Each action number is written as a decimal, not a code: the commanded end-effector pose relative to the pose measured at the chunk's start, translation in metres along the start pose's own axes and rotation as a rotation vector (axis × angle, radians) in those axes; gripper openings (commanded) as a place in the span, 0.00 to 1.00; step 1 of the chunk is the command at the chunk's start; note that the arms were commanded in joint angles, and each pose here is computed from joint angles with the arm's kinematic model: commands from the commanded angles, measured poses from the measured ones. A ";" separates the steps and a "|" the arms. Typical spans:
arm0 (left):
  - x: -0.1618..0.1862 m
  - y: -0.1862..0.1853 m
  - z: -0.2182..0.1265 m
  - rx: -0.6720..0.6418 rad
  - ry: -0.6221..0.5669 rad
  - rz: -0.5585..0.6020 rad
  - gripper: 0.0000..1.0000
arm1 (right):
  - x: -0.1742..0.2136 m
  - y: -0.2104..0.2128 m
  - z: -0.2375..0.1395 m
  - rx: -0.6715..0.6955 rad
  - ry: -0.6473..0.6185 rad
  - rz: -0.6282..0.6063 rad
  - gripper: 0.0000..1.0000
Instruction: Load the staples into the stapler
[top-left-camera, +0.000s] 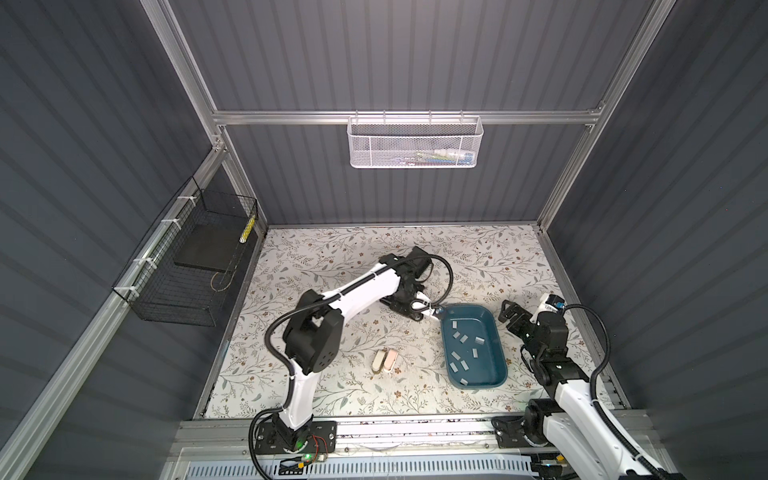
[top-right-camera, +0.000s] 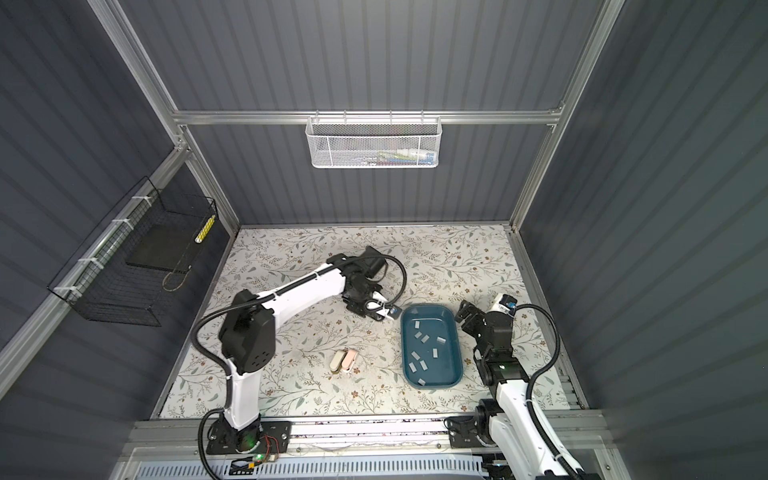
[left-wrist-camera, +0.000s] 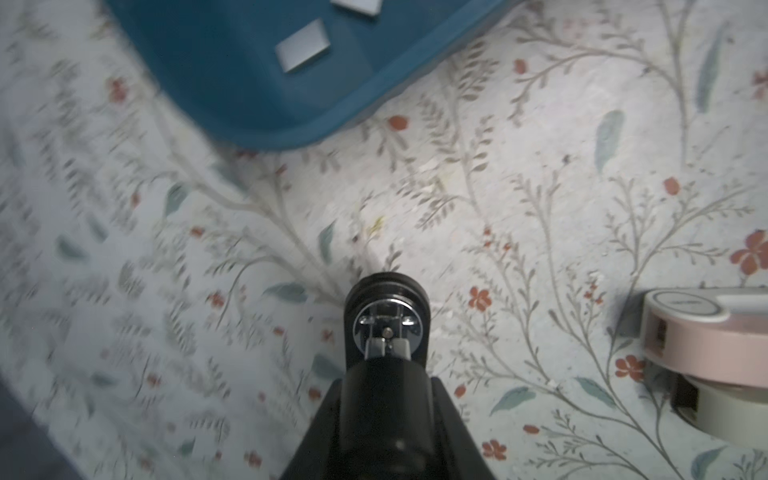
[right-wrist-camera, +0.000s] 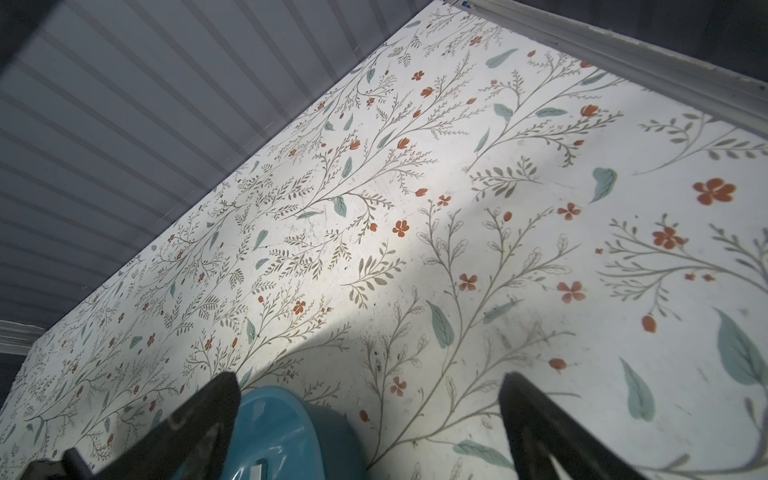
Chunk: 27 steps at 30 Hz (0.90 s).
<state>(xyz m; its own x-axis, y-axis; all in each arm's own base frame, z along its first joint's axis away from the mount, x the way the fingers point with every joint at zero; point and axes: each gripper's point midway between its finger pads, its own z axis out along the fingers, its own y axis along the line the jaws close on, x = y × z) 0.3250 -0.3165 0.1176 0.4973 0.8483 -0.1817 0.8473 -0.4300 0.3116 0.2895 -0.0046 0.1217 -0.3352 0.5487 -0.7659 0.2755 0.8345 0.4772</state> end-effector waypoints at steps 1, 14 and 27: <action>0.040 0.053 -0.055 -0.319 0.031 -0.284 0.00 | -0.014 0.009 -0.001 -0.023 -0.033 0.001 0.99; 0.067 0.037 -0.104 -0.622 -0.215 -0.593 0.00 | -0.011 0.012 -0.001 -0.037 -0.024 -0.005 0.99; 0.029 0.017 -0.144 -0.637 -0.367 -0.464 0.00 | -0.009 0.087 -0.028 -0.286 0.066 -0.071 0.99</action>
<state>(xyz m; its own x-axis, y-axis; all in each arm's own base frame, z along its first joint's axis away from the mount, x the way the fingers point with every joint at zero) 0.3351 -0.2418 0.2169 0.1170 0.7529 -0.6477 0.8020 0.3130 0.5087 0.2935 0.0322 0.1495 -0.3903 0.5135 -0.7642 0.1251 0.8519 0.5085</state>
